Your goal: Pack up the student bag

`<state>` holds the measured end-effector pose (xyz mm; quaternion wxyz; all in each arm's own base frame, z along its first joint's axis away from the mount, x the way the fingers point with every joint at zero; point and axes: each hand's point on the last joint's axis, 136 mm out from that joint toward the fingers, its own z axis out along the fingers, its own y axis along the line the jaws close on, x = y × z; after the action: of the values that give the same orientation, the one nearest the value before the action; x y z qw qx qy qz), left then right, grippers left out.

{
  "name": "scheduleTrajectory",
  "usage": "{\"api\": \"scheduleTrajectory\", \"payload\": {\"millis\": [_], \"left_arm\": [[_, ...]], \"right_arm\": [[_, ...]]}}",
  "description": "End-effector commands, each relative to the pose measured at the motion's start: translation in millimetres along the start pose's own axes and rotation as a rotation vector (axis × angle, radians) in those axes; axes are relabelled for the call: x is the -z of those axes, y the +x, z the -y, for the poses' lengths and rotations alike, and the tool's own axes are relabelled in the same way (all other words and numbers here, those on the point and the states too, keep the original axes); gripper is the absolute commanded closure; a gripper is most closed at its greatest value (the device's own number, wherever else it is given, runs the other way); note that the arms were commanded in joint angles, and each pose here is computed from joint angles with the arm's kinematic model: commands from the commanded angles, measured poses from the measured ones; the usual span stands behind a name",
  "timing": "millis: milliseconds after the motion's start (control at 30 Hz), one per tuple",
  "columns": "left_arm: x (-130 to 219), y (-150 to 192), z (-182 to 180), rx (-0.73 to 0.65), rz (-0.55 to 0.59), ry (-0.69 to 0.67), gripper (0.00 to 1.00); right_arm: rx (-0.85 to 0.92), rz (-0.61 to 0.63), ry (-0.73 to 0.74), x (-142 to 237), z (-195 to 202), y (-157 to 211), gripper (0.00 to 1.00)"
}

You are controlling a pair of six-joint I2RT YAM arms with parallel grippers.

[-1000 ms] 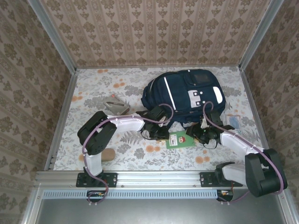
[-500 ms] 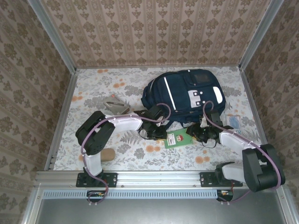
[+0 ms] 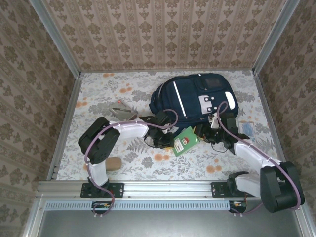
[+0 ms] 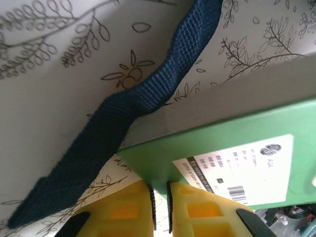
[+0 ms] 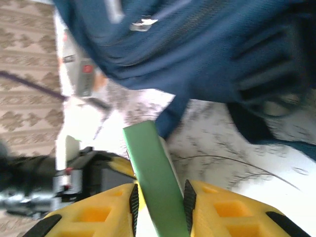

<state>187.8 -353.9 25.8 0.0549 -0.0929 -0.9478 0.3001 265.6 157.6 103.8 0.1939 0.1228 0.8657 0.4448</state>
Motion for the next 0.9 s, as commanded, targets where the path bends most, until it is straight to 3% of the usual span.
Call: {"api": "scheduleTrajectory", "payload": {"millis": [0,200,300,433,567,667,767,867], "left_arm": [[-21.6,-2.9,9.1,-0.090,0.009,0.042,0.86],[-18.8,-5.4,4.0,-0.087,0.015,0.031,0.86],[-16.2,-7.6,5.1,-0.090,0.023,0.033,0.86],[-14.3,-8.3,7.9,-0.097,0.024,0.035,0.85],[-6.6,-9.9,12.8,-0.108,0.041,0.037,0.82],[6.8,-12.9,17.5,-0.110,0.069,0.042,0.73],[31.1,-20.2,22.2,-0.100,0.133,0.059,0.54],[63.3,-31.3,31.8,-0.082,0.222,0.123,0.42]], "right_arm": [[-0.017,-0.249,-0.101,-4.1,-17.7,50.0,0.69],[-0.032,-0.299,-0.107,-8.0,-20.6,59.3,0.69],[0.001,-0.273,-0.029,-1.5,-14.5,56.8,0.67],[0.043,-0.220,0.089,8.8,-4.9,48.8,0.75],[0.085,-0.176,0.148,17.6,-3.8,40.5,0.90],[0.101,-0.152,0.149,22.1,-9.4,34.3,1.00],[0.096,-0.095,0.125,29.1,-18.9,21.1,1.00],[0.086,-0.023,0.070,38.2,-36.0,2.7,1.00]]}}
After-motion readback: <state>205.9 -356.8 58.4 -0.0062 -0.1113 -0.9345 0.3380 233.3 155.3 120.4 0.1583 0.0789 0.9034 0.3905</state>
